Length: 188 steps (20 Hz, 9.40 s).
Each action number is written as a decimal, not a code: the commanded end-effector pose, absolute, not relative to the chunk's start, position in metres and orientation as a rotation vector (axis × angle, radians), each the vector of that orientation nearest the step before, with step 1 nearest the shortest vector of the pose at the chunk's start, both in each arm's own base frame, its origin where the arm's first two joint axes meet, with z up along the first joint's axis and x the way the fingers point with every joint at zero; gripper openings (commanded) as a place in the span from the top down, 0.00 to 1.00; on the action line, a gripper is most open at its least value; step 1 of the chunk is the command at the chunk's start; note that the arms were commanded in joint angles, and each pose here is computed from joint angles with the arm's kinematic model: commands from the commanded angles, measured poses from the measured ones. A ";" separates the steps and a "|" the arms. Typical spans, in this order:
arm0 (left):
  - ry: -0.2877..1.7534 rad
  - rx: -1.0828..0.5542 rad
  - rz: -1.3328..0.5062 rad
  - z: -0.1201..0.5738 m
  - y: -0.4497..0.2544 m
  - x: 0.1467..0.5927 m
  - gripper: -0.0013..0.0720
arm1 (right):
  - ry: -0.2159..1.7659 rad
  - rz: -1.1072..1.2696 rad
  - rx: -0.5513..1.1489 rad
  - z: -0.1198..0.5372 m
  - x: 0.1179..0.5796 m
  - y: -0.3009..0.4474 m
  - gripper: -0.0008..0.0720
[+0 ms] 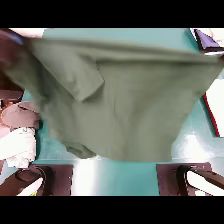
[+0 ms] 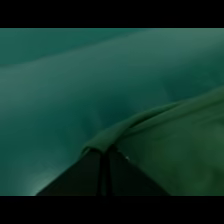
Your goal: Fold the shirts.
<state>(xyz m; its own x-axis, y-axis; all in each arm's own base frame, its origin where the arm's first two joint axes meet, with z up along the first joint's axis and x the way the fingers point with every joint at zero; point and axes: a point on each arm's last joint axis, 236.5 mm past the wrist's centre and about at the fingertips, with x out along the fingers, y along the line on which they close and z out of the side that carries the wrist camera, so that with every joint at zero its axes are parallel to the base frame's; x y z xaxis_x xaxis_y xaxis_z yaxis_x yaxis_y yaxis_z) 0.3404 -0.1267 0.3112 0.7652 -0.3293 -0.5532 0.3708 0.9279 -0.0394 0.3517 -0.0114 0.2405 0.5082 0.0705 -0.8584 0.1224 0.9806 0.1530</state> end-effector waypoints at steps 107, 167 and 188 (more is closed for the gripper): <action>0.287 -0.061 -0.341 0.423 -0.077 0.309 0.95 | 0.697 -0.072 0.169 0.350 0.321 -0.018 0.97; 1.638 -0.456 -0.148 -0.074 -0.085 0.137 0.30 | 1.220 0.106 0.166 0.081 0.393 0.050 0.36; 1.463 -0.462 -0.266 -0.036 -0.101 0.182 0.95 | 1.463 0.094 0.156 0.052 0.327 0.025 0.37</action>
